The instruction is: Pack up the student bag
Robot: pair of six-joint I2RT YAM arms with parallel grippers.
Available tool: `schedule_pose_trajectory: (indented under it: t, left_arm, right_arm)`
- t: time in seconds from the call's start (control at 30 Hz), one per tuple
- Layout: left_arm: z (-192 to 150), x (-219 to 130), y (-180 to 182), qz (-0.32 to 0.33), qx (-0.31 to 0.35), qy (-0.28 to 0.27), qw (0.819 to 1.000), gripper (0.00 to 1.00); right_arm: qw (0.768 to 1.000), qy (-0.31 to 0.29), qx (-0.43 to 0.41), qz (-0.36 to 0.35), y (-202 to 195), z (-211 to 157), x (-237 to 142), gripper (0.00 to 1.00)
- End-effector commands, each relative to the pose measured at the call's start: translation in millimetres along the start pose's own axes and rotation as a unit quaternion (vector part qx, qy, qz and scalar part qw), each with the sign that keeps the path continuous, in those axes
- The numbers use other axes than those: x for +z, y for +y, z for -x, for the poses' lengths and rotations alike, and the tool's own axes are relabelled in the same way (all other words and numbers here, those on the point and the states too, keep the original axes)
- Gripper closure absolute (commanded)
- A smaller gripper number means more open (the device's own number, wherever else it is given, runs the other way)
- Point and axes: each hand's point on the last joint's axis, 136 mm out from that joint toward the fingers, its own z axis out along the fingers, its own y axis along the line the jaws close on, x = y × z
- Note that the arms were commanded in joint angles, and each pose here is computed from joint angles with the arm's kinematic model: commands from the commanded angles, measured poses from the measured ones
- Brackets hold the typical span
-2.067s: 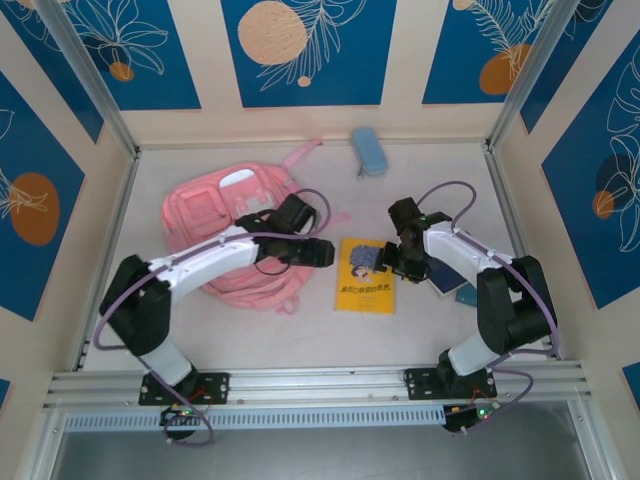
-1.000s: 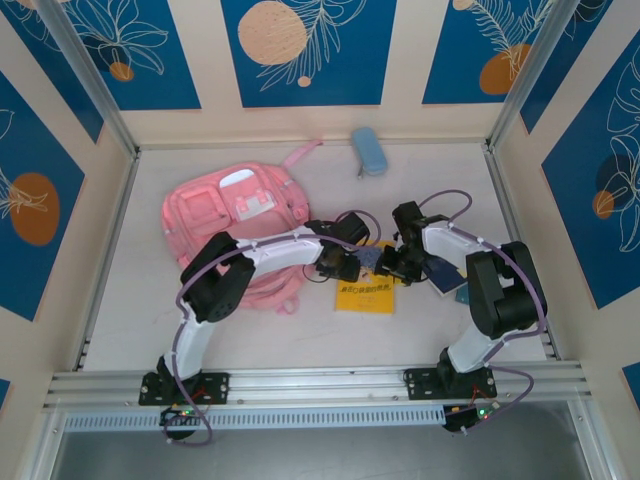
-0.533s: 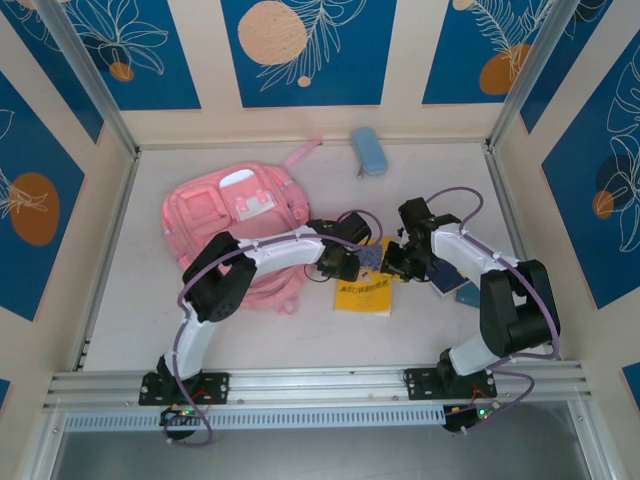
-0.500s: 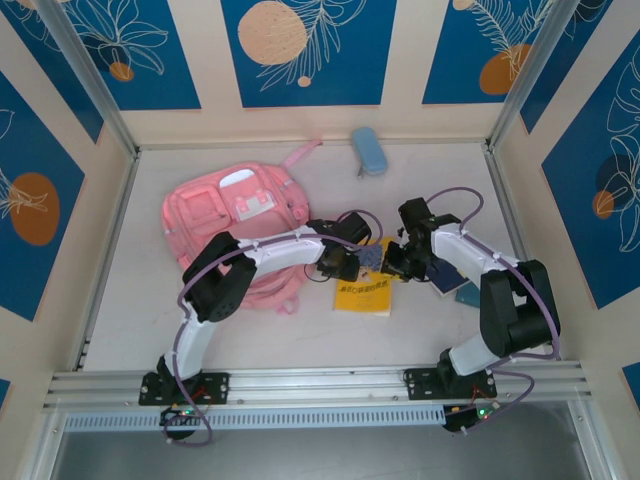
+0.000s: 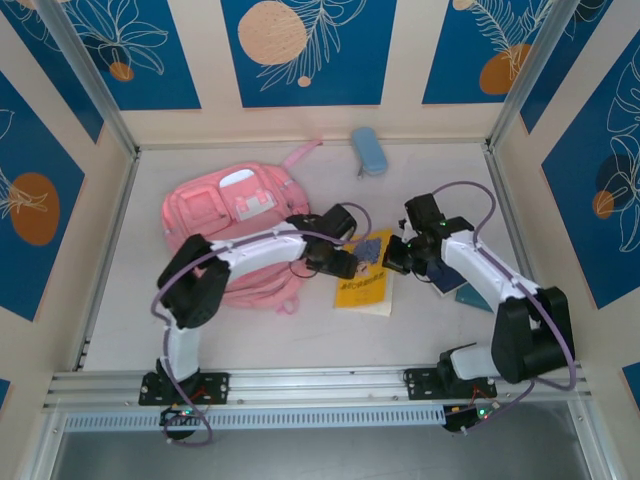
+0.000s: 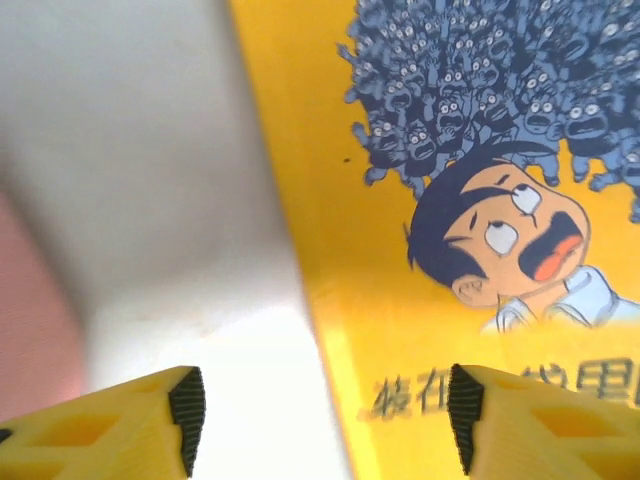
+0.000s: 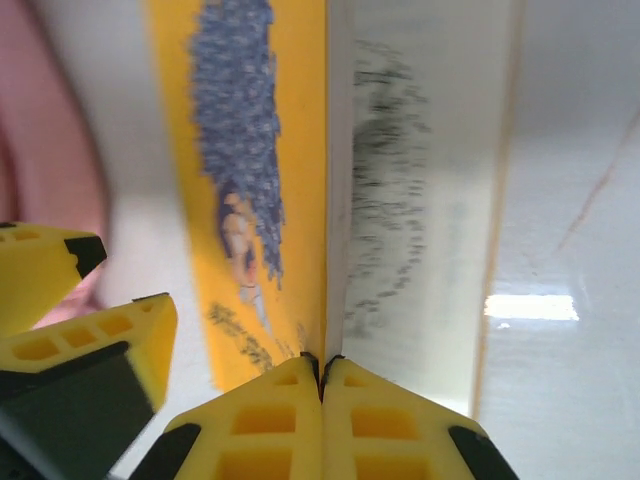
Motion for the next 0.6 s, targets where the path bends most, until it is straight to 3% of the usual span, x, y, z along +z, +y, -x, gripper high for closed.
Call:
schedule_pose_trajectory:
  t: [0.0,0.07,0.13,0.33,0.57]
  left_arm:
    - [24,-55,-3,-0.078,-0.025,-0.056,0.995,0.21]
    - [27,-76,0,-0.118,-0.038,-0.078,0.989,0.07]
    - [29,-96,1,-0.166,-0.040,-0.102,0.980,0.01]
    - [30,-138,23,-0.243,-0.102,-0.156,0.952,0.00]
    - [34,-156,18,-0.352,-0.158,-0.153,0.910,0.00]
  right_arm:
    - [0.995,-0.031,-0.043,0.087,34,6,-27,1.00]
    - [0.988,-0.039,-0.062,0.133,53,6,-42,1.00]
    - [0.980,-0.047,-0.081,0.175,71,5,-58,1.00]
    - [0.946,-0.057,-0.123,0.295,124,4,-104,1.00]
    - [0.908,-0.048,-0.154,0.388,165,4,-136,1.00]
